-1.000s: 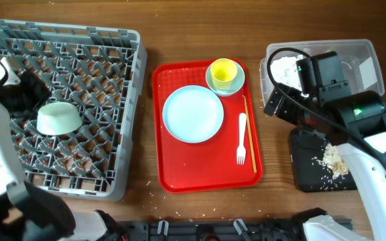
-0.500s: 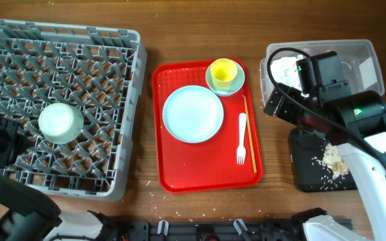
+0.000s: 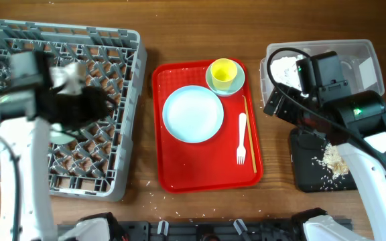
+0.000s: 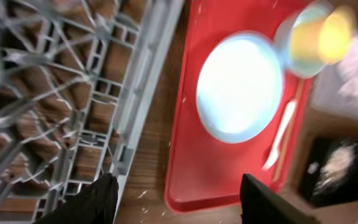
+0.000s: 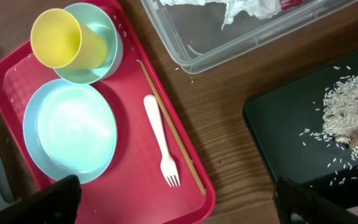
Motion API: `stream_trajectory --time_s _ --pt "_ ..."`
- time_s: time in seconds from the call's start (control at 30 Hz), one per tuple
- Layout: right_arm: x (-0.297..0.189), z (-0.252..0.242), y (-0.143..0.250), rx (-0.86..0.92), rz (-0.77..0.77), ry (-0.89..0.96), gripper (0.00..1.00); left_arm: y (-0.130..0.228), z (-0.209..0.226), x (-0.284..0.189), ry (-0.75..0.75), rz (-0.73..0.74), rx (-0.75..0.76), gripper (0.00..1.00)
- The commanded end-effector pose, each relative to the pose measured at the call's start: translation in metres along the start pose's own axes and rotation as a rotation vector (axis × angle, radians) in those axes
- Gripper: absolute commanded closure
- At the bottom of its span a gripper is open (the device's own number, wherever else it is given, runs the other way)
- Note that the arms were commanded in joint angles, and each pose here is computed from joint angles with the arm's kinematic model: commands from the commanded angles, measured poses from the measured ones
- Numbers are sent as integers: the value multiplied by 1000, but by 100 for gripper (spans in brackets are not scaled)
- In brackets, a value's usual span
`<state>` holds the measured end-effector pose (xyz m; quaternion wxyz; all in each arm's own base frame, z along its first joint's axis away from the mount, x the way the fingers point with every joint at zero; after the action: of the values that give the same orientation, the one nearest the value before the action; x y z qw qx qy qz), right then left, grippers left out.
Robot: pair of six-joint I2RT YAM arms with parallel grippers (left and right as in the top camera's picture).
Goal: Sort waste into correct bins and load items into the dishwasher rack
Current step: 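Release the bowl and lift the left gripper out of the rack, then reach the left gripper to the red tray and grasp the yellow cup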
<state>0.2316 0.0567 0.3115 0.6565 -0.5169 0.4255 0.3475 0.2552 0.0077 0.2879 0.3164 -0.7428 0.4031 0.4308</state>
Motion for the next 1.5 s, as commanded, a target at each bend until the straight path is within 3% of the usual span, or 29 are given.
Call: stream_trajectory --time_s 0.0,0.07,0.1,0.23,0.47,0.63,0.77,1.0,1.17,1.27,1.47 --pt "-3 0 -3 -9 -16 3 0 -6 -7 46 -185 58 89 66" --pt "-3 0 -3 -9 -16 3 0 -23 0 65 -325 -8 39 90" --pt "-3 0 -3 -9 -17 3 0 -30 6 78 -379 -8 -13 96" --pt "-3 0 -3 -9 -17 3 0 -31 12 113 -381 129 -39 96" --pt "-3 0 -3 -10 -16 3 0 -39 12 146 -320 189 -58 96" --pt "-3 0 -3 -9 -17 3 0 -55 11 165 -290 123 -96 96" --pt "-3 0 -3 -9 -17 3 0 -65 -5 173 -119 100 -109 96" --pt "-3 0 -3 -9 -17 3 0 -73 6 214 -142 116 -248 96" --pt "-3 0 -3 -10 -16 3 0 -90 -2 217 -75 15 -357 96" --pt "-3 0 -3 -9 -17 3 0 -104 -9 217 -13 -63 -343 96" --pt "-3 0 -3 -9 -17 3 0 -93 -5 217 -43 4 -349 96"
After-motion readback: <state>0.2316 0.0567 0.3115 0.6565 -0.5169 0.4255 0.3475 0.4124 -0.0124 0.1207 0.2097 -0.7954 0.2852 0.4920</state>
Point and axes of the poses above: each gripper's point midway between its finger pads, its own x axis out along the fingers, its own z axis along the line the jaws close on, y = z × x, the point moved 9 cm from there along -x, back along the fingers, and after that the axes turned 11 degrees about -x, right-handed, at the moved point
